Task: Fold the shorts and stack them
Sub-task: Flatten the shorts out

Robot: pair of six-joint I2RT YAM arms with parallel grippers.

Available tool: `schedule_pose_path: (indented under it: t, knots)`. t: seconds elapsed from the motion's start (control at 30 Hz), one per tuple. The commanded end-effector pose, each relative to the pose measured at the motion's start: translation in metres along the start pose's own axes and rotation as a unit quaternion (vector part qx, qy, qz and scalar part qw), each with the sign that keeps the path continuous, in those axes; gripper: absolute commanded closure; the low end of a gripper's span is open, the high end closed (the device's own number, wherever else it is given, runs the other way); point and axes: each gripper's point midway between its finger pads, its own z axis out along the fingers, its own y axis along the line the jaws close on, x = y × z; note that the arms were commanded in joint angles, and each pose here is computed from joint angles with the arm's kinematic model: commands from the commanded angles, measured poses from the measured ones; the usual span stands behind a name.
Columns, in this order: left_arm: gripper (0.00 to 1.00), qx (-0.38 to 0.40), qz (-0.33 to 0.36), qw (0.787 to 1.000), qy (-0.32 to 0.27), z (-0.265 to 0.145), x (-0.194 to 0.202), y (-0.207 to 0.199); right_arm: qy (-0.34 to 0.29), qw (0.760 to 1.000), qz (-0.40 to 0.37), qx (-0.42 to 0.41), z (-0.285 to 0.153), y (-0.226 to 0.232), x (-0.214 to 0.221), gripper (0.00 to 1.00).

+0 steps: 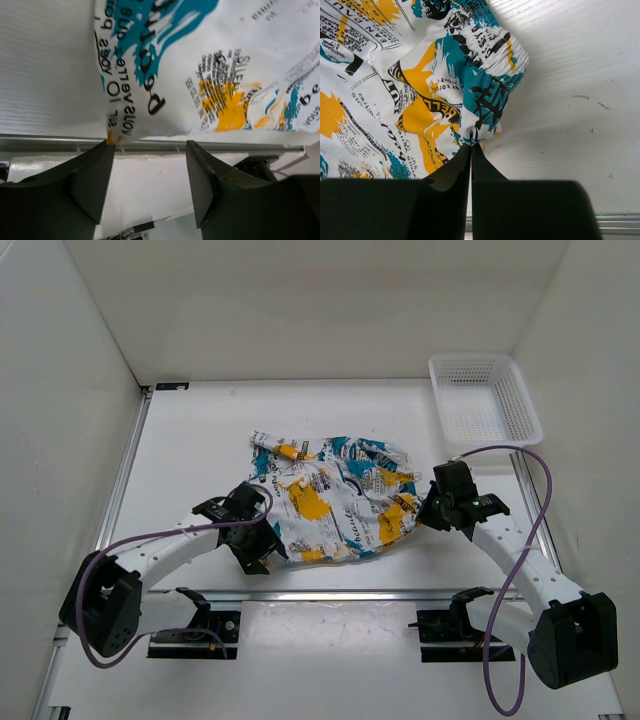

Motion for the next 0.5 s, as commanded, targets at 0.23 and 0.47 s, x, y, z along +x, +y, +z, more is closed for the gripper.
schedule_pose_path:
  t: [0.23,0.47]
  knots:
    - [0.43,-0.049,-0.017,0.998,-0.044,0.026,-0.022,0.013,-0.014,1.000,-0.005,-0.010,-0.007,0.009,-0.013,1.00]
    - [0.61,-0.057,-0.001,0.996,-0.062,0.028,-0.035,0.005,-0.017,1.000,-0.005,-0.007,-0.007,0.007,-0.014,1.00]
